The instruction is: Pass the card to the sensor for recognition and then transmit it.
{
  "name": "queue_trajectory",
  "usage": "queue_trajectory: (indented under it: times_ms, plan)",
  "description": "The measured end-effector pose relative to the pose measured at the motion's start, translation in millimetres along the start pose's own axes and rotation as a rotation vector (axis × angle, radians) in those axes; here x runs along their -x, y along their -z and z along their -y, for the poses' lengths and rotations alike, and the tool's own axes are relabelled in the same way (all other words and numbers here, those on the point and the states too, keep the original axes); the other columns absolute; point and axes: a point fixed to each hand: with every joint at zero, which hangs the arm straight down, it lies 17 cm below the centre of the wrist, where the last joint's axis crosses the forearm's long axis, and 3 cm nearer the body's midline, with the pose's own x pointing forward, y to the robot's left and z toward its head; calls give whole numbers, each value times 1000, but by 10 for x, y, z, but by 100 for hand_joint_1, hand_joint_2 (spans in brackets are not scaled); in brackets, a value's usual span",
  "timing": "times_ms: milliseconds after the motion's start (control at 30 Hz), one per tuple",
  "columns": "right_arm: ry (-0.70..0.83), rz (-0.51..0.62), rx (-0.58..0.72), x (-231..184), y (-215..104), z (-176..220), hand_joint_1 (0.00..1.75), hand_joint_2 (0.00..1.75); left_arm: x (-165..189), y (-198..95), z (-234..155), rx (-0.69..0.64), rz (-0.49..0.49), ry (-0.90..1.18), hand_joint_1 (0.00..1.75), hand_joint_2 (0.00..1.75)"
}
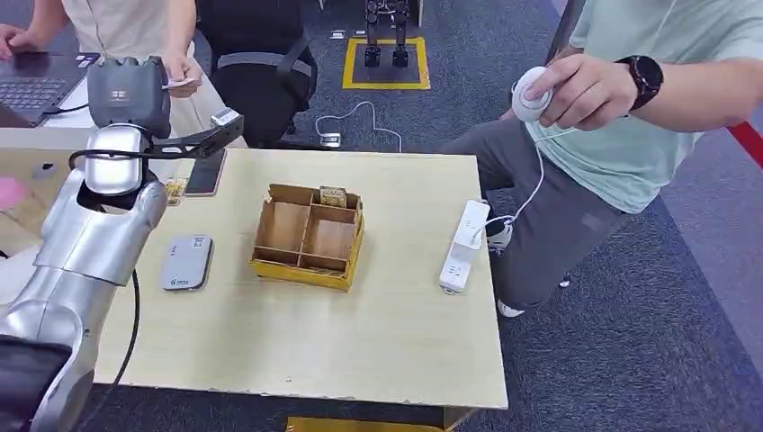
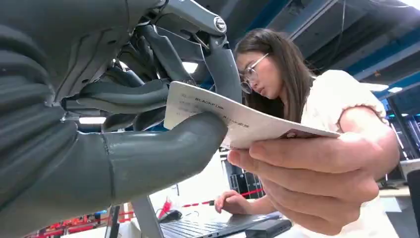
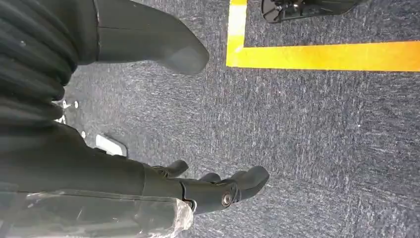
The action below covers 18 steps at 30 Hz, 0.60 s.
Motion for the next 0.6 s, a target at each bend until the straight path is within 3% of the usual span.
queue_trajectory:
  times_ms: [600]
  plan:
    - [-7,-1,-5,11,-2,-10,0,175,2,-3,30,-9,7,4,0,175]
